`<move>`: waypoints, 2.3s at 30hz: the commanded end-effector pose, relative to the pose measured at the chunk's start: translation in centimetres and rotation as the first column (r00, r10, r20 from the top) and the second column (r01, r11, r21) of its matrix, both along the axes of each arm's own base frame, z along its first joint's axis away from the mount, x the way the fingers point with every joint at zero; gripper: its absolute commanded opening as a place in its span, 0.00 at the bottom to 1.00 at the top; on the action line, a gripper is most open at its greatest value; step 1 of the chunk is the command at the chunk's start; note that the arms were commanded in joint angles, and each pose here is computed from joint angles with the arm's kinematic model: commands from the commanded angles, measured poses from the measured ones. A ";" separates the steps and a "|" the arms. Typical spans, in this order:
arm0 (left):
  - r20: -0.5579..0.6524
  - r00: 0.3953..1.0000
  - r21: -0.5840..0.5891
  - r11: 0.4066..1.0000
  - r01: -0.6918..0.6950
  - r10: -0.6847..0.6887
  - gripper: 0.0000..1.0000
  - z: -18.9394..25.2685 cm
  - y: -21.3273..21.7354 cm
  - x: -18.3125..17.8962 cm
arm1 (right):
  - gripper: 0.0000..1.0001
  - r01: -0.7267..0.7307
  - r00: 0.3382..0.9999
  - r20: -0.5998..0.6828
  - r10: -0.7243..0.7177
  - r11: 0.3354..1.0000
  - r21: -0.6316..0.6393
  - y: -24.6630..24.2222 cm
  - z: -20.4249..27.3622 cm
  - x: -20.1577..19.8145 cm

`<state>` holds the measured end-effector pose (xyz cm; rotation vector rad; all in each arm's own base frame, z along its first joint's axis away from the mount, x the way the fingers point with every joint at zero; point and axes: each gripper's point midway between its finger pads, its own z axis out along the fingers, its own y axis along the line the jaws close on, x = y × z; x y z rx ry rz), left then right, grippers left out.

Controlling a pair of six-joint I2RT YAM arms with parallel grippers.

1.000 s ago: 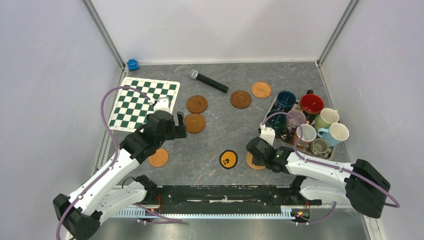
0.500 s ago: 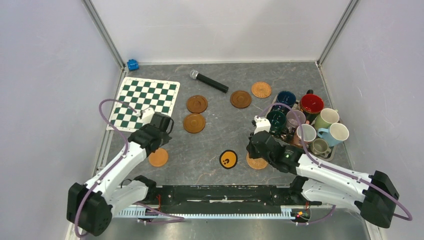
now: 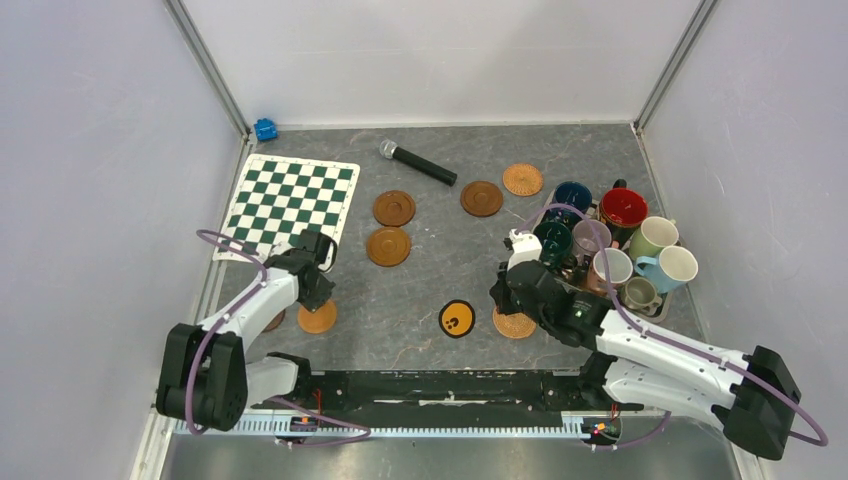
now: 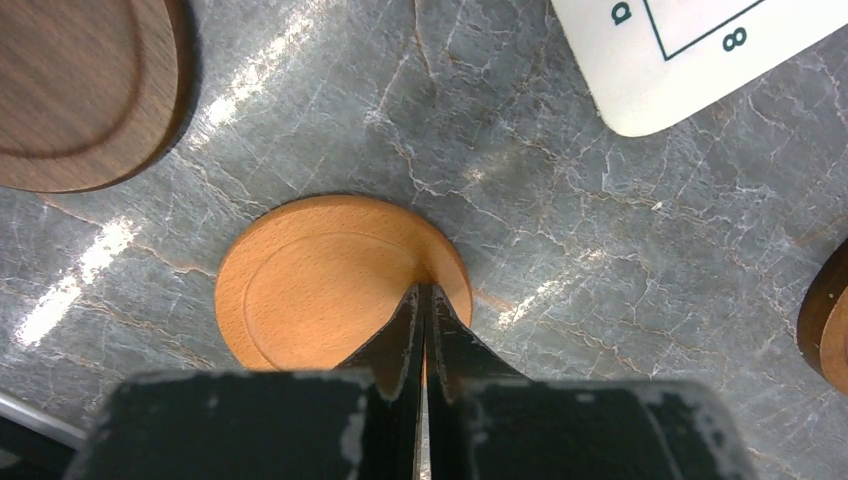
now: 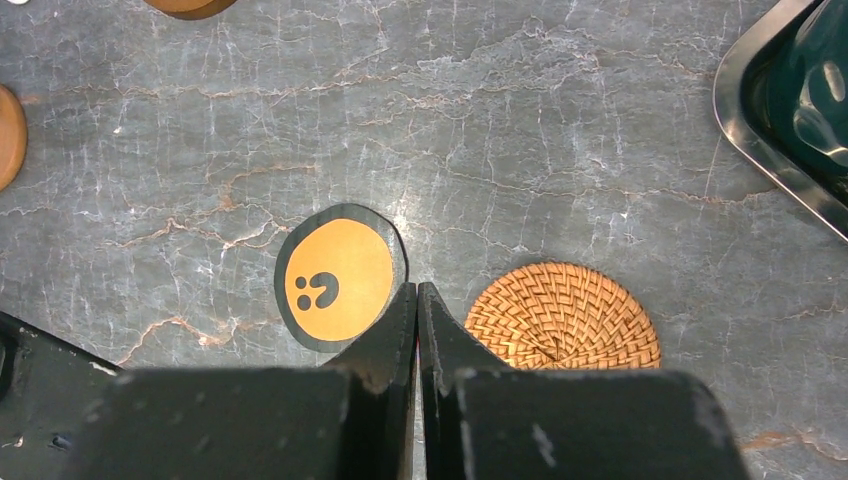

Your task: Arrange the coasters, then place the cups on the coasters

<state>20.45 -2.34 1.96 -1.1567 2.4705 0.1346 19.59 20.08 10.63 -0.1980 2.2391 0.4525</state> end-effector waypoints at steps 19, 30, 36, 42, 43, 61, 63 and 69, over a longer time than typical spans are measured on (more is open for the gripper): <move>-0.001 0.997 -0.205 0.976 0.077 -0.079 0.06 -0.2 -4.3 -1.6 | 0.00 0.022 0.999 0.028 -0.021 1.000 -0.020 -0.2 -0.2 0.8; 0.017 0.981 -0.287 0.939 0.190 -0.193 0.09 -0.4 -8.1 -2.2 | 0.00 0.026 1.000 0.017 -0.026 1.000 -0.017 -0.8 -1.0 0.2; 0.030 0.960 -0.301 0.914 0.273 -0.277 0.09 -0.5 -10.4 -2.1 | 0.00 0.034 0.999 0.009 -0.034 0.999 -0.025 -1.4 -1.7 -0.1; 0.069 0.934 -0.326 0.877 0.354 -0.351 0.10 -0.4 -13.3 -1.7 | 0.00 0.039 0.999 0.011 -0.038 0.999 -0.022 -1.4 -1.6 -0.1; 0.073 0.926 -0.334 0.866 0.373 -0.371 0.11 -0.5 -13.9 -1.7 | 0.00 0.038 0.999 0.012 -0.038 0.999 -0.022 -1.4 -1.6 -0.1; 0.249 0.794 -0.393 0.691 0.606 -0.555 0.17 2.1 -21.3 -0.3 | 0.00 0.047 0.999 0.020 -0.047 0.998 -0.030 -1.5 -1.4 0.2; 0.276 0.778 -0.394 0.672 0.627 -0.564 0.18 2.8 -21.6 -0.1 | 0.00 0.046 0.999 0.019 -0.046 0.998 -0.032 -1.4 -1.4 0.2; 0.308 0.740 -0.230 0.708 0.668 -0.598 0.43 6.4 -19.8 1.9 | 0.00 0.038 0.999 0.036 -0.037 0.999 -0.019 -1.1 -0.5 0.5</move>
